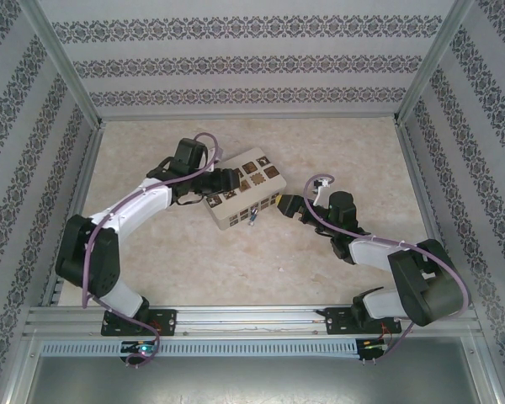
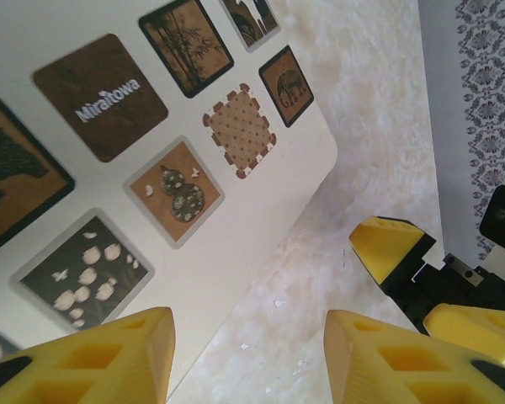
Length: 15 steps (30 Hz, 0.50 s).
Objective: Unlock the padlock with the key
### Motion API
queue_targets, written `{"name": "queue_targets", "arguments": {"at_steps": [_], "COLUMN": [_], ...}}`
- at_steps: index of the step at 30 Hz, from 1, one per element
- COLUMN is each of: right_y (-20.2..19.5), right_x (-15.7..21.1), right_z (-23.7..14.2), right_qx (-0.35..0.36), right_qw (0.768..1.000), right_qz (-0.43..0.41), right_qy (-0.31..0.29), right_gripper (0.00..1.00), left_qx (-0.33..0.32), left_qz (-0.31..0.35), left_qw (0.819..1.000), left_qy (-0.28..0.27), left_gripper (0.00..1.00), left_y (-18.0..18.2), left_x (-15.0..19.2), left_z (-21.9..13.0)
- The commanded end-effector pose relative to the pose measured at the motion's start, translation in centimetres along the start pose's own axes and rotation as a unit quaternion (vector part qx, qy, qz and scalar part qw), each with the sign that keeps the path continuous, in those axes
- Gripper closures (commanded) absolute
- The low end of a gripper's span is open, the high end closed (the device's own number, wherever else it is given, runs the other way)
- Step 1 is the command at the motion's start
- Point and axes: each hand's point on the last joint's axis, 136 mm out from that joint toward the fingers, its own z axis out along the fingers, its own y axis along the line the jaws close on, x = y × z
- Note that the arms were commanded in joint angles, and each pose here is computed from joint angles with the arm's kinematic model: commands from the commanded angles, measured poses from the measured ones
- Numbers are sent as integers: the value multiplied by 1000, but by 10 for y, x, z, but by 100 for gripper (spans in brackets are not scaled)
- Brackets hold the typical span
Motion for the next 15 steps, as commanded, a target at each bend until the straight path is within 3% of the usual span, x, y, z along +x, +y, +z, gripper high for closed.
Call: {"name": "queue_targets", "arguments": {"at_steps": [1, 15], "right_y": [6, 1], "right_x": [-2, 3], "right_z": [-2, 0], "right_qx": [-12, -7], "right_qw": [1000, 1000], "right_qz": [-11, -4], "right_qy": [-5, 5], "right_gripper": [2, 2], "left_qx": [26, 21], "left_qz": [26, 21], "left_qw": [999, 999], "left_qy": [10, 40], "left_gripper": [51, 53], "left_y": [-17, -10], "left_x": [-2, 6], "left_z": [12, 49]}}
